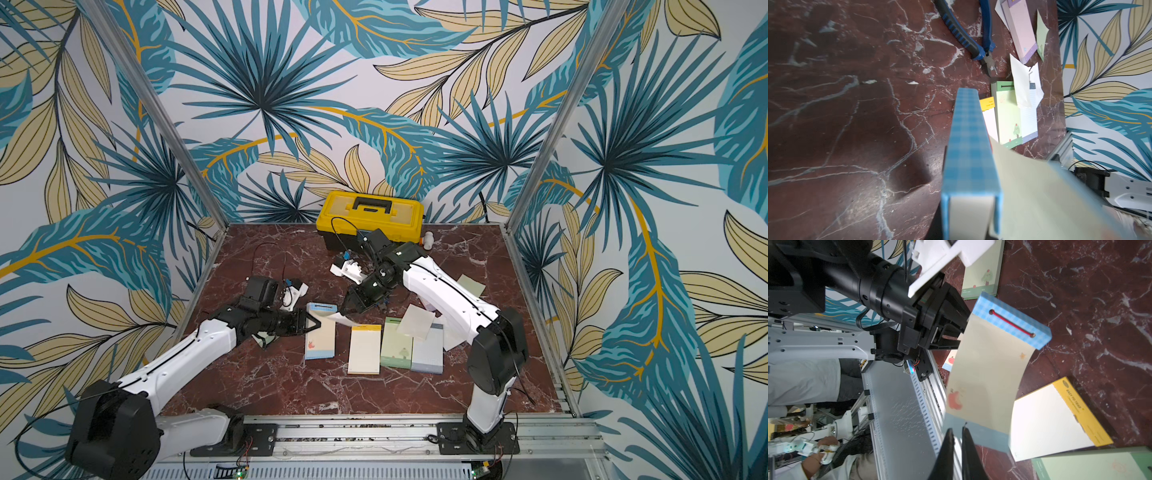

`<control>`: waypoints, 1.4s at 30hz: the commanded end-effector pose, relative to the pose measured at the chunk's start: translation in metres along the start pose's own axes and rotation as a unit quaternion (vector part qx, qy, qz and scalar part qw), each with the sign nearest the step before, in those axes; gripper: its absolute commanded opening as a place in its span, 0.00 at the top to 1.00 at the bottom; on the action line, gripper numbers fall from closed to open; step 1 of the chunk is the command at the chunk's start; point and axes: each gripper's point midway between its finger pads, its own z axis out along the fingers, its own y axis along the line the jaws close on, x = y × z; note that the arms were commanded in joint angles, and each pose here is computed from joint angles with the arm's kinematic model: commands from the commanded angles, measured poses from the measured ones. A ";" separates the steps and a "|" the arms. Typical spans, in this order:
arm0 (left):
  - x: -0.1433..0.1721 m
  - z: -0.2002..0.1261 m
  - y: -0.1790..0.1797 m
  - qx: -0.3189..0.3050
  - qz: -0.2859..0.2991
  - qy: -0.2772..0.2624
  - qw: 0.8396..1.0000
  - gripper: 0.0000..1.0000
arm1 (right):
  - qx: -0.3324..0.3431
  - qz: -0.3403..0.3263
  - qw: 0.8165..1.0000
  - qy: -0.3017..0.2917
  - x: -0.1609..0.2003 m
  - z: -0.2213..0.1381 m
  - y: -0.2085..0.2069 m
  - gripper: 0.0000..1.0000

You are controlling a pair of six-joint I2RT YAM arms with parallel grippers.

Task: Tear off pages from different memo pads
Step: Pick up the memo pad from the center of the board, then tear off the paper from the memo pad.

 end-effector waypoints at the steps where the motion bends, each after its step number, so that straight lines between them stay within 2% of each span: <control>1: -0.005 -0.012 0.002 -0.034 0.031 0.016 0.999 1.00 | 0.019 0.001 1.000 0.014 0.006 -0.008 0.000 0.68; 2: -0.006 -0.013 0.002 -0.038 0.031 0.025 0.998 1.00 | 0.026 -0.001 1.000 0.011 0.004 -0.011 -0.001 0.59; 5: -0.009 -0.016 0.001 -0.050 0.030 0.044 0.997 1.00 | 0.046 -0.005 0.999 -0.006 -0.002 -0.017 -0.002 0.43; 7: -0.012 -0.017 -0.003 -0.046 0.028 0.045 0.998 1.00 | 0.067 -0.018 0.997 -0.018 -0.005 -0.017 0.000 0.36; 11: -0.020 -0.018 -0.015 -0.020 0.018 0.033 0.999 1.00 | 0.114 -0.058 0.990 -0.052 -0.005 -0.007 0.000 0.29; 12: -0.022 -0.018 -0.016 -0.019 0.013 0.033 0.999 1.00 | 0.124 -0.063 0.988 -0.074 -0.008 -0.007 -0.001 0.28; 14: -0.026 -0.020 -0.013 -0.036 0.002 0.033 0.999 1.00 | 0.145 -0.065 0.980 -0.122 -0.013 -0.012 -0.003 0.20; 16: -0.029 -0.024 -0.005 -0.070 -0.010 0.031 0.997 1.00 | 0.158 -0.057 0.970 -0.176 -0.022 -0.022 -0.003 0.16; 19: -0.038 -0.036 -0.001 -0.130 0.001 0.011 0.991 1.00 | 0.177 -0.042 0.958 -0.223 -0.029 -0.029 0.000 0.15; 22: -0.050 -0.049 -0.004 -0.159 0.004 -0.016 0.987 1.00 | 0.190 -0.033 0.948 -0.254 -0.034 -0.027 -0.001 0.14; 26: -0.064 -0.063 -0.010 -0.184 0.003 -0.042 0.982 1.00 | 0.191 -0.025 0.951 -0.243 -0.031 -0.007 0.004 0.14; 29: -0.070 -0.072 -0.010 -0.209 0.008 -0.059 0.976 1.00 | 0.197 -0.027 0.950 -0.242 -0.033 0.002 0.007 0.18; 38: -0.071 -0.069 -0.014 -0.203 -0.006 -0.059 0.977 1.00 | 0.198 -0.025 0.951 -0.238 -0.045 0.021 0.023 0.33; 42: -0.070 -0.068 -0.016 -0.200 -0.009 -0.058 0.978 1.00 | 0.187 -0.015 0.953 -0.237 -0.045 0.034 0.028 0.32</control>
